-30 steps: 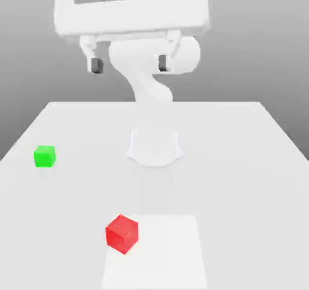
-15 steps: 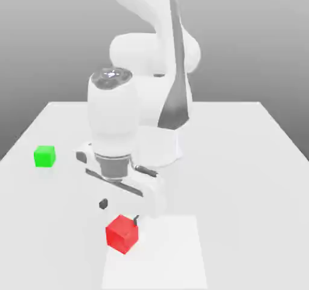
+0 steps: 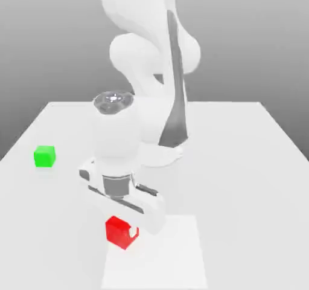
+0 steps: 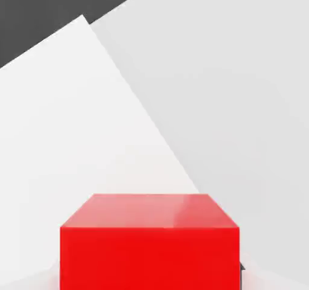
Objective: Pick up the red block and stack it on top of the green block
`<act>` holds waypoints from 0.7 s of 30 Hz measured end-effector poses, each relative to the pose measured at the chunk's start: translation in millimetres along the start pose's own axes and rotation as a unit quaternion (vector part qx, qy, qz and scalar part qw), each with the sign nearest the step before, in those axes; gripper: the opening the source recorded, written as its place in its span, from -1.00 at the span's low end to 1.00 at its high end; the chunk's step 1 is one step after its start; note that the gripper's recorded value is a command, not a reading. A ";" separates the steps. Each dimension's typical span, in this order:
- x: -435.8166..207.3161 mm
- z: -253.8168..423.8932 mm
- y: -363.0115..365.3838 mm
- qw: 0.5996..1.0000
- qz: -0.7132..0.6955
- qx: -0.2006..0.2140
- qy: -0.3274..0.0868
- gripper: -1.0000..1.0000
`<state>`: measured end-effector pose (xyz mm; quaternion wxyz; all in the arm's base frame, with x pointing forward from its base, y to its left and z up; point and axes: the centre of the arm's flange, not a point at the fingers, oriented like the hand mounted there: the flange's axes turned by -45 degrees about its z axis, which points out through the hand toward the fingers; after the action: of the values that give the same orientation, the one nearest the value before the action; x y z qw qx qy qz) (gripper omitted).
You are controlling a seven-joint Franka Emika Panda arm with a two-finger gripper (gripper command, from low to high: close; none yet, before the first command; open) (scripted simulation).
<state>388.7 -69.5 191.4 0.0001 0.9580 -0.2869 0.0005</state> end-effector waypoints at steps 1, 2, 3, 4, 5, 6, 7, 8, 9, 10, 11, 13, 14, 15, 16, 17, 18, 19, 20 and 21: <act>-0.4 -9.8 0.8 1.000 0.001 0.000 0.000 -1.00; 4.8 -16.8 14.6 1.000 0.022 -0.002 0.002 -1.00; 9.5 -22.7 28.5 0.999 0.043 -0.004 0.005 -1.00; 13.8 -27.9 42.9 0.998 0.066 -0.006 0.008 -1.00; 17.6 -32.7 57.9 0.996 0.089 -0.009 0.011 -1.00; 21.1 -37.3 74.6 0.993 0.115 -0.011 0.014 -1.00; 23.6 -41.6 90.7 0.990 0.139 -0.013 0.017 -1.00; 25.2 -45.8 105.3 0.986 0.162 -0.015 0.019 -1.00; 26.1 -49.8 119.0 0.983 0.184 -0.017 0.022 -1.00; 26.3 -53.6 132.2 0.978 0.205 -0.019 0.024 -1.00; 26.1 -57.2 145.9 0.973 0.227 -0.020 0.026 -1.00; 23.8 -63.7 175.5 0.961 0.273 -0.022 0.030 -1.00; 21.6 -66.6 190.7 0.954 0.297 -0.023 0.031 -1.00; 18.7 -69.3 206.0 0.946 0.321 -0.023 0.032 -1.00; 15.2 -71.6 221.0 0.938 0.345 -0.024 0.033 -1.00; 11.0 -73.6 235.8 0.929 0.368 -0.024 0.033 -1.00; 6.2 -75.4 250.4 0.919 0.391 -0.024 0.033 -1.00; 0.8 -76.8 264.6 0.909 0.414 -0.024 0.033 -1.00; -5.2 -77.9 278.4 0.899 0.437 -0.023 0.033 -1.00; -11.8 -78.7 291.9 0.887 0.459 -0.023 0.033 -1.00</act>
<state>218.4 -306.8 270.1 0.0309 0.7182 -0.6947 0.0252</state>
